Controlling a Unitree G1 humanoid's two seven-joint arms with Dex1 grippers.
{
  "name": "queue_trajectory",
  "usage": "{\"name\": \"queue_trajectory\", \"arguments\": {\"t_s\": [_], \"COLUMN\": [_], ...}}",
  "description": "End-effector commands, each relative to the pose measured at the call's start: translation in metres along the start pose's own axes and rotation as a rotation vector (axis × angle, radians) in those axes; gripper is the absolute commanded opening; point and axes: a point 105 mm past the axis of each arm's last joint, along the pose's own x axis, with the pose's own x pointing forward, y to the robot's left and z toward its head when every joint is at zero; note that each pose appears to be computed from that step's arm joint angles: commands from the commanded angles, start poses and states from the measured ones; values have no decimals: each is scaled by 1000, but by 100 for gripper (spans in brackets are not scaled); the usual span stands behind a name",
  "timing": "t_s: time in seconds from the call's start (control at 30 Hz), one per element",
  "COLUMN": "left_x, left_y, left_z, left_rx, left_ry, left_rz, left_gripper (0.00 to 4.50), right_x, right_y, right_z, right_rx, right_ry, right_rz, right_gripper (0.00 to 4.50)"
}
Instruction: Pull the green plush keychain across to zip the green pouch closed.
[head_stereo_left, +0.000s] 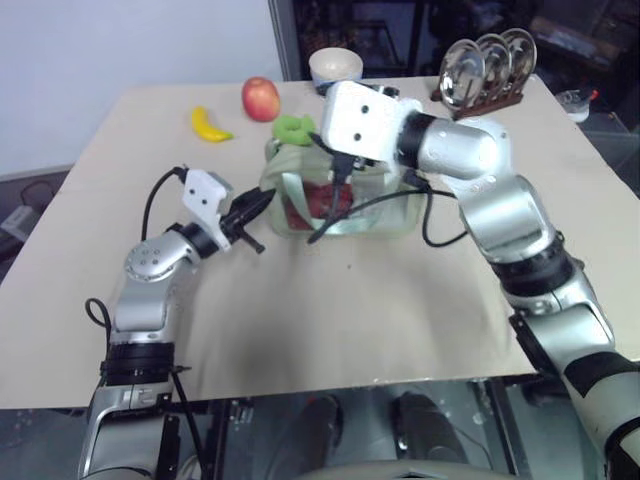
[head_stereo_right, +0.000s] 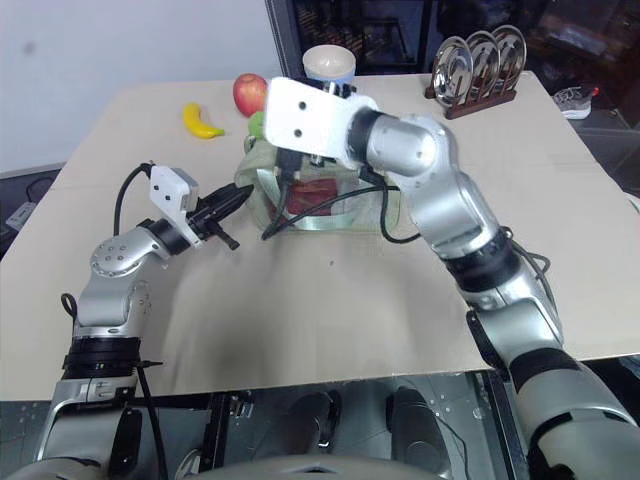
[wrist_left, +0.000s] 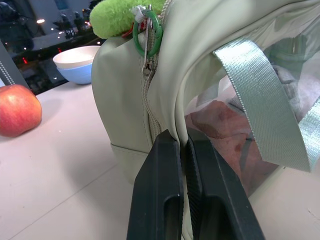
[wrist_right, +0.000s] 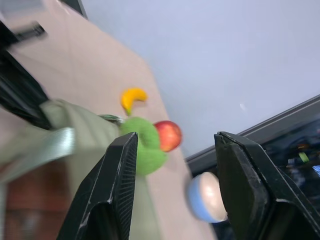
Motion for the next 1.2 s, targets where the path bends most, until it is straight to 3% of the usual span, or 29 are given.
{"name": "queue_trajectory", "arguments": {"t_s": [0.03, 0.43, 0.73, 0.83, 0.93, 1.1, 1.2], "left_x": [-1, -5, -5, -6, -8, -9, -12], "left_y": [0, -3, -9, -8, -7, -8, -3], "left_z": [16, 15, 15, 14, 11, 4, -7], "left_rx": [57, 82, 96, 92, 89, 74, 59], "left_ry": [-50, -42, -41, -39, -34, -17, 28], "left_rz": [10, 16, 8, 17, 29, 44, 84], "left_gripper": [0, 0, 0, 0, 0, 0, 0], "right_x": [15, 51, 69, 69, 67, 64, 57], "right_y": [-1, 15, 27, 25, 23, 16, -7], "right_z": [6, -3, -20, -20, -20, -20, -10], "right_rx": [-124, -312, -349, -341, -340, -344, -329], "right_ry": [-30, -22, 51, 47, 43, 47, 27], "right_rz": [2, 63, 144, 147, 147, 127, 12], "right_gripper": [244, 244, 244, 154, 8, 2, 2]}}
